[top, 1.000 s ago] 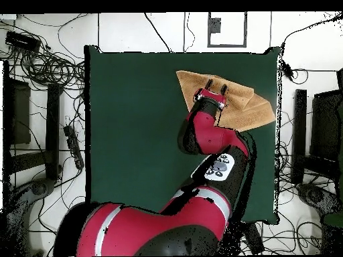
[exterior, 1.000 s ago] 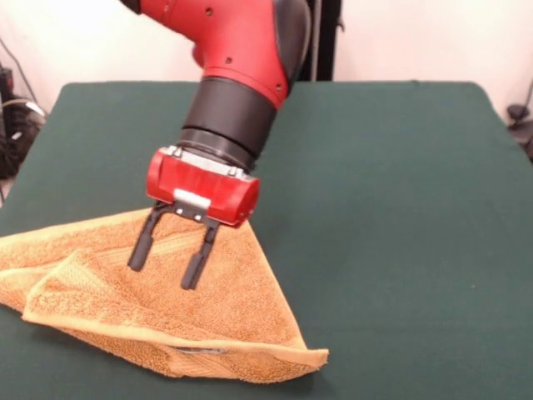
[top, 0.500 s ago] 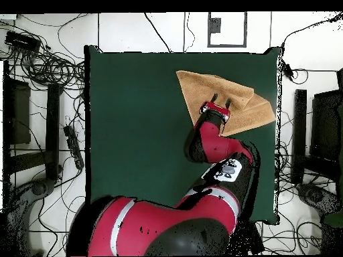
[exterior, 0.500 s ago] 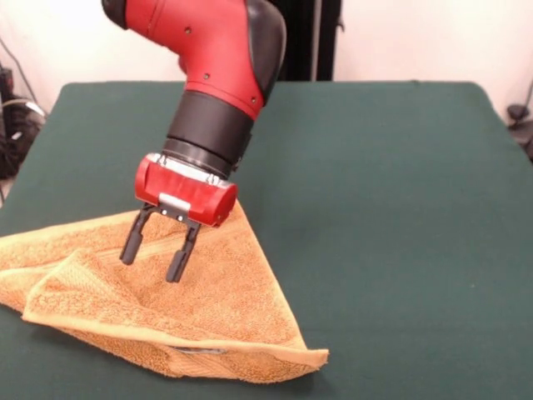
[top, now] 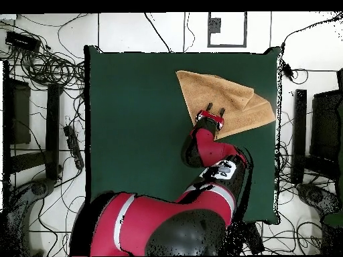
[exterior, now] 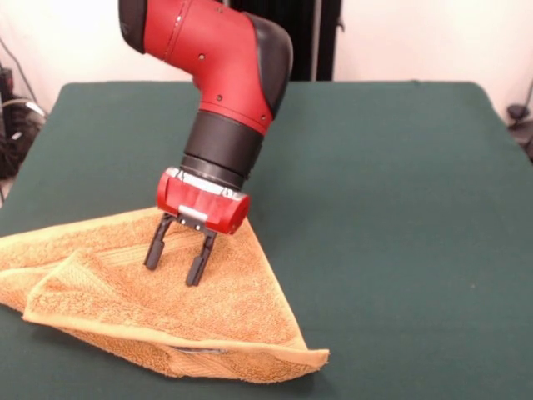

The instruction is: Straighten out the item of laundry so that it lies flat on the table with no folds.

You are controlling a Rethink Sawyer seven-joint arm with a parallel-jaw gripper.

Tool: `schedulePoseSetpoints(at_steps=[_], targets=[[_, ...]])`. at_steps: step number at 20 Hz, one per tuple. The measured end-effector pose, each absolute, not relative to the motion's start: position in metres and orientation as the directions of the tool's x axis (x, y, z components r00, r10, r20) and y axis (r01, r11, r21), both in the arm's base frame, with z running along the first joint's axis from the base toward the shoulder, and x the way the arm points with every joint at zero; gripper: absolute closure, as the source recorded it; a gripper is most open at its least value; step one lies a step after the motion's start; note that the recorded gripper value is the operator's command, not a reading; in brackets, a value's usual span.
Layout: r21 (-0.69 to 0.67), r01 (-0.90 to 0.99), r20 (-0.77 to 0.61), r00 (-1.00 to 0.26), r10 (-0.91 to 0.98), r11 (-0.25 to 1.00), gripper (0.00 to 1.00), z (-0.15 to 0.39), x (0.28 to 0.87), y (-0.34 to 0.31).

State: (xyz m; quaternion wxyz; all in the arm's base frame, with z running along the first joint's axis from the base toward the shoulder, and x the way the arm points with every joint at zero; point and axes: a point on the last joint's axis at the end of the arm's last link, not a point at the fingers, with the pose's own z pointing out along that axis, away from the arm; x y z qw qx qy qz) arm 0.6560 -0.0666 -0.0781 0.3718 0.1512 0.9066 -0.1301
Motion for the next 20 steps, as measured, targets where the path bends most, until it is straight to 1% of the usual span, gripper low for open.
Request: schedulePoseSetpoints(at_steps=[8,20], targets=[[-0.117,0.372,-0.723,-0.668,0.178,0.921,0.00,-0.0789,0.6570,-0.0663],[-0.100,0.350,-0.771,-0.619,0.150,0.931,0.00,-0.0875,0.6549,-0.0695]])
